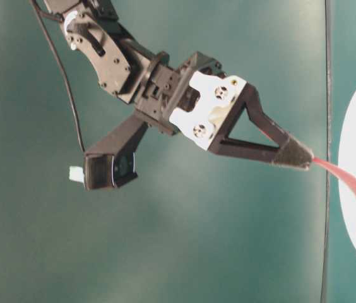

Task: Scoop the yellow hexagonal prism block from the bowl with a spoon using the right arm.

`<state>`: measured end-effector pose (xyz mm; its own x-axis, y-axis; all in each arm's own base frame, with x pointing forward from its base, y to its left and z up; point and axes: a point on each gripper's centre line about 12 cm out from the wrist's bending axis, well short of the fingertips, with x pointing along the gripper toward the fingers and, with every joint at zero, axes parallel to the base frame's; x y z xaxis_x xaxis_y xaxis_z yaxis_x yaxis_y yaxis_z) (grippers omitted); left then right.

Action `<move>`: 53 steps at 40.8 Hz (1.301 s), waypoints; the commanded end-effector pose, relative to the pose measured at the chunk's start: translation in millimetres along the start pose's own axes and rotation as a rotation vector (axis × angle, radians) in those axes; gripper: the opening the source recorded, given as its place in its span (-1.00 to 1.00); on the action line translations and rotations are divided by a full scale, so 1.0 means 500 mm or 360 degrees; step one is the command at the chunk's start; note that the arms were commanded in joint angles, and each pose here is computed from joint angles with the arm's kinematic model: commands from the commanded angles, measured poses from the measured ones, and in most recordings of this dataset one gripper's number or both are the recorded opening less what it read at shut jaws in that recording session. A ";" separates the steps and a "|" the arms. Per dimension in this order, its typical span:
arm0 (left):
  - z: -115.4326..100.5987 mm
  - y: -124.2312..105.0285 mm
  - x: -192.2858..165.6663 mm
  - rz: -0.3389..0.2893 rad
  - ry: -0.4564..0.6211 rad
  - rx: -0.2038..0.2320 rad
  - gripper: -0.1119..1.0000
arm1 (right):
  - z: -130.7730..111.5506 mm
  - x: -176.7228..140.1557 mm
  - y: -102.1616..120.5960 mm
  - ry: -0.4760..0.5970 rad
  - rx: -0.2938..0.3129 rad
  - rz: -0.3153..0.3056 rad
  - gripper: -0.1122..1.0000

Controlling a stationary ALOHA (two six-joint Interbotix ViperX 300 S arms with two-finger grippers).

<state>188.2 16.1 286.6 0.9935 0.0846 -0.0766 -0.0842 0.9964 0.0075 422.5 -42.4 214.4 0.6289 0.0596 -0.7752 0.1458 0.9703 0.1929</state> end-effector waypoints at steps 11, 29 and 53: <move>0.023 0.002 0.002 0.0007 -0.0039 0.0000 -0.74 | 0.016 -0.072 0.002 -0.0340 -0.0022 -0.0034 -0.35; 0.023 0.001 0.002 0.0005 -0.0039 0.0000 -0.74 | -0.030 -0.155 0.024 -0.0793 -0.0200 -0.0084 -0.35; 0.023 0.001 0.002 0.0005 -0.0041 0.0000 -0.74 | -0.066 -0.216 0.049 -0.1032 -0.0354 -0.0069 -0.35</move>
<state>188.3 16.4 286.8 0.9932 0.0861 -0.0782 -0.0858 0.9963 0.0076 332.4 -17.9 272.7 0.9564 -0.0659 -0.2846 0.0661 0.9978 -0.0090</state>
